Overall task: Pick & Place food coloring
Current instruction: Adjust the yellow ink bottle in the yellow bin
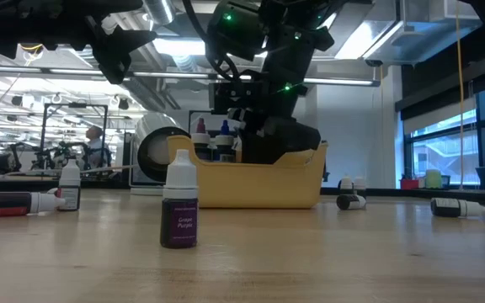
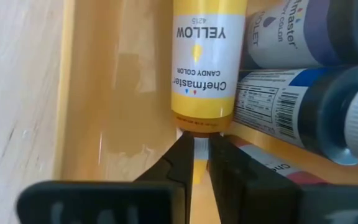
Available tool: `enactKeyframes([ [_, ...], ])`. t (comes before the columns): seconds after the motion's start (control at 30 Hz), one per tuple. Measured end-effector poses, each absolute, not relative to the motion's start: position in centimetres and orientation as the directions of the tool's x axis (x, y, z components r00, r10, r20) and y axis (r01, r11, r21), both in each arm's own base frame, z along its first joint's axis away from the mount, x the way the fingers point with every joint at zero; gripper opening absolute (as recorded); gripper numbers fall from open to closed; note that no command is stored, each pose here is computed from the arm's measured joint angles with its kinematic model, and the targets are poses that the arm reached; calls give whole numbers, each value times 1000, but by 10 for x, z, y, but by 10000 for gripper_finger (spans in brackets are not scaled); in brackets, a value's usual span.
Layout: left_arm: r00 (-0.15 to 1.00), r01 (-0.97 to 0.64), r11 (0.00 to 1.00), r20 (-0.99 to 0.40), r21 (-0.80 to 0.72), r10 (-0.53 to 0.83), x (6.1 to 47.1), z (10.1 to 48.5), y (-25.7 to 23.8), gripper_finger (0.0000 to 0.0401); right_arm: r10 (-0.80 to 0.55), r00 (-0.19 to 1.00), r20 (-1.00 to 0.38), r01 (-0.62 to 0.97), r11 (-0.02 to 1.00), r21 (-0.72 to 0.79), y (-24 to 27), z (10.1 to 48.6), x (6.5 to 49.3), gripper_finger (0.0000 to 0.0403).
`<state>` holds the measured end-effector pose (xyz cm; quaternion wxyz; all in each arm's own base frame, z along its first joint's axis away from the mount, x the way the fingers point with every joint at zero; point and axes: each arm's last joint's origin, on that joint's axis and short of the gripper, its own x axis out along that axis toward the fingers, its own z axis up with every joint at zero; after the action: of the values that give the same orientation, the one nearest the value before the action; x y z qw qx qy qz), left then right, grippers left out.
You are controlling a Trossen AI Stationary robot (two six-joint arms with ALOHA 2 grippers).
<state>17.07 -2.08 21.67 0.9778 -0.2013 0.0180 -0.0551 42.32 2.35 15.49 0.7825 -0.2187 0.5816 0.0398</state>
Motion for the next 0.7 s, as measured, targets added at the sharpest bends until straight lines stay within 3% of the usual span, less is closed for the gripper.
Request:
enactKeyframes([
  [0.23, 993, 101, 913, -13, -395, -115, 171, 217, -21, 196, -189, 322, -928, -317, 902, -294, 23, 155, 423, 75],
  [0.53, 993, 101, 913, -13, -395, -115, 171, 217, -21, 196, -101, 321, -942, -383, 896, -226, 26, 153, 424, 175],
  [0.7, 993, 101, 913, -13, -395, -115, 171, 217, -21, 196, -95, 344, -934, -381, 895, -231, 26, 153, 426, 199],
])
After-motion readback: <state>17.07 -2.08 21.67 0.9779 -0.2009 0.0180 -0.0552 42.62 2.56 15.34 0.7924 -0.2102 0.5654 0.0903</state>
